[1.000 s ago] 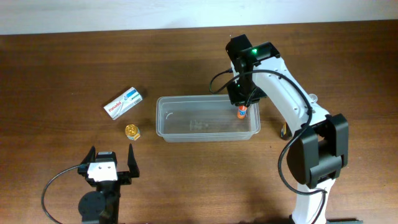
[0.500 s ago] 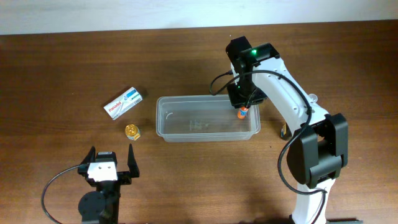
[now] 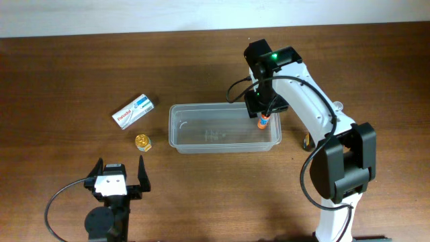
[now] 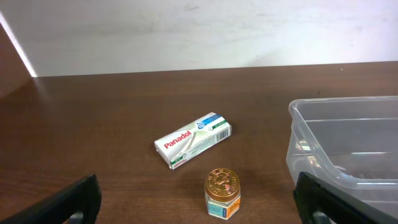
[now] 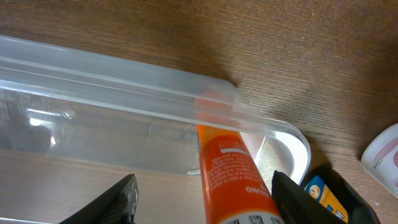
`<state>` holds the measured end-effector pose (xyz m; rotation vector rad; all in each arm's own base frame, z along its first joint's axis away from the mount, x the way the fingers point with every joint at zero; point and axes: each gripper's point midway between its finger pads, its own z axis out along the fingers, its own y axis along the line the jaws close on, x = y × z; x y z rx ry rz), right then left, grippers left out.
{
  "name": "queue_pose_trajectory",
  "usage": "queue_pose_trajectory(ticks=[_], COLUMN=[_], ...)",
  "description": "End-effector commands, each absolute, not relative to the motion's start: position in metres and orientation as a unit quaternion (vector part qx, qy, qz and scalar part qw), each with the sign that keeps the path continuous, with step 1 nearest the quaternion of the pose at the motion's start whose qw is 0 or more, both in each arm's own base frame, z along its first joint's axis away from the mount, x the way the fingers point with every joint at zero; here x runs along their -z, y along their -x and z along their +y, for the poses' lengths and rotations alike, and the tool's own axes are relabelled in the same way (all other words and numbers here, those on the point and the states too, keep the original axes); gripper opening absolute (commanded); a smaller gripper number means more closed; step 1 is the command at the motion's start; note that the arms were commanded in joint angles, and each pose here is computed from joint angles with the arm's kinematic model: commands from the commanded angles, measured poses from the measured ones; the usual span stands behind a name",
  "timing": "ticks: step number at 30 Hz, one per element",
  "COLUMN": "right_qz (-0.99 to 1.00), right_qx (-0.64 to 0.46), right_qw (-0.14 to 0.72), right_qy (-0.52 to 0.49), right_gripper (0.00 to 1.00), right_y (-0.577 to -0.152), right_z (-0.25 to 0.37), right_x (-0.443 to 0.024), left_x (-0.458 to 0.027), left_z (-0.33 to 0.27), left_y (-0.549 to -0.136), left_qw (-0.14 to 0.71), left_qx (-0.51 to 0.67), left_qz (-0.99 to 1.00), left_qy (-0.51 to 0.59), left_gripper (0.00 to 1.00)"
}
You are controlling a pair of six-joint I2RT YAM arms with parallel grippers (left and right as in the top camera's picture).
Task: Pack container
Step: 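Lower the orange tube into the container and open the right gripper, then move the right gripper back over the white spray bottle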
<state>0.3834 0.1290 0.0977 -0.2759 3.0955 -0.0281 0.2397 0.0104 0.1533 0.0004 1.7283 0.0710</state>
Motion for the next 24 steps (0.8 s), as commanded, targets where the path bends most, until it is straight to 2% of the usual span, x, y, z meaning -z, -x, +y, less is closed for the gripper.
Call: queue_pose_trajectory(ticks=[1,8,17,24], right_qz=[0.994,0.991,0.989,0.991], right_qx=[0.004,-0.008,-0.003,0.012], right_qw=[0.061,0.117,0.15,0.125], right_qy=[0.088,0.066,-0.003,-0.034], right_gripper=[0.61,0.62,0.62,0.62], right_y=[-0.392,-0.407,-0.4,-0.379], right_z=[0.131,0.118,0.052,0.002], right_x=[-0.128,-0.178,-0.252,-0.264], left_x=[-0.152,-0.152,-0.152,-0.152], left_z=[0.013,0.013,0.013,0.013], left_y=[-0.24,-0.24,-0.24,-0.24], left_qw=[0.649,0.649,0.649,0.649], left_qx=[-0.041,-0.041,-0.041,-0.041], left_qz=[0.76,0.76,0.76,0.76], left_qy=[-0.002,-0.002,-0.002,-0.002], left_gripper=[0.99,0.99,0.99,0.99])
